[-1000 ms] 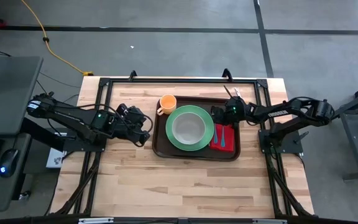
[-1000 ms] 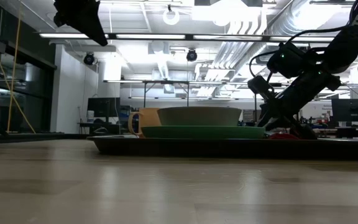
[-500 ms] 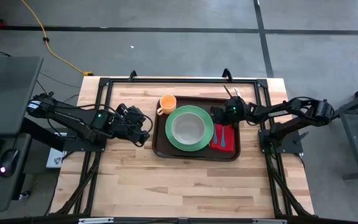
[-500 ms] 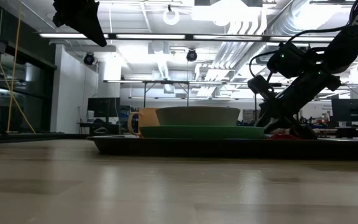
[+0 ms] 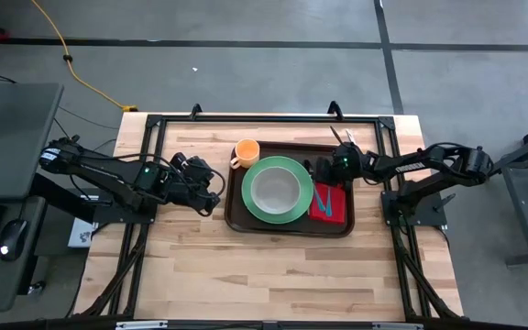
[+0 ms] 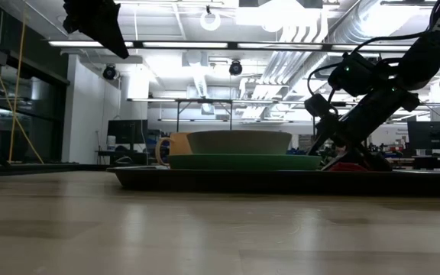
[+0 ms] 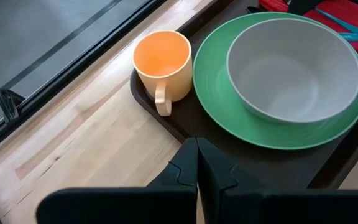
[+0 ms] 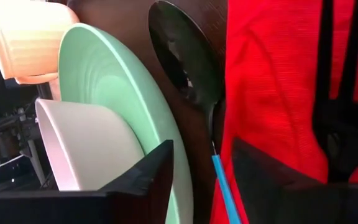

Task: Set up tray
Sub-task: Put the blue spoon on the red napkin to the left of the blue fork

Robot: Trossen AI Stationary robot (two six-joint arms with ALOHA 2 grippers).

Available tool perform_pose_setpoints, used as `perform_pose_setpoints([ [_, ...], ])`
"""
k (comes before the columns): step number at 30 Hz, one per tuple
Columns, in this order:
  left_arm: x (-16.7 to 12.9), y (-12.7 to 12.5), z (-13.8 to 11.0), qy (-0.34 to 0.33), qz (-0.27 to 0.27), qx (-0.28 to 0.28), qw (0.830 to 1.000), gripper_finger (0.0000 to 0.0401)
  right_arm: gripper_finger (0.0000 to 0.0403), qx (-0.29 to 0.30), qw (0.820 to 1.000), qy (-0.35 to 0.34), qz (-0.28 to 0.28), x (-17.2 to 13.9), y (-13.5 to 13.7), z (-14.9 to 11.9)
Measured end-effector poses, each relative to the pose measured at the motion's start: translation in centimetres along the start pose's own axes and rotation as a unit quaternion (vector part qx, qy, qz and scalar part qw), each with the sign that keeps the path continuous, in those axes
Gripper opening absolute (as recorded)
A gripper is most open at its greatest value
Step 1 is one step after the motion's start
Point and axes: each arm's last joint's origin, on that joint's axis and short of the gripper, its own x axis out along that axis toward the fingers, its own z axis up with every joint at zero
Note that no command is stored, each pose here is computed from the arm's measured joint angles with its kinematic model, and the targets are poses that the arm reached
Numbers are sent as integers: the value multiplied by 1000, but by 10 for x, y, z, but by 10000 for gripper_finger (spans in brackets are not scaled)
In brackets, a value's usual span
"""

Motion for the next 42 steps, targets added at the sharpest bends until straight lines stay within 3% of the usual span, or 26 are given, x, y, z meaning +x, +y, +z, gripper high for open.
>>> perform_pose_setpoints([
  [6,0,0,-1,3,1,2,1000,31,158,10,1000,-2,7,0,1,0],
  [12,0,1,-1,6,2,4,1000,31,166,10,999,-10,51,-1,10,2],
  [25,0,1,-2,15,-3,6,1000,31,156,-8,991,-70,117,-6,22,15],
  [36,0,1,-2,20,-8,-8,1000,31,164,-94,957,-106,252,-21,46,27],
  [42,0,0,-2,25,-12,-33,999,31,157,-139,940,-142,277,-26,51,32],
])
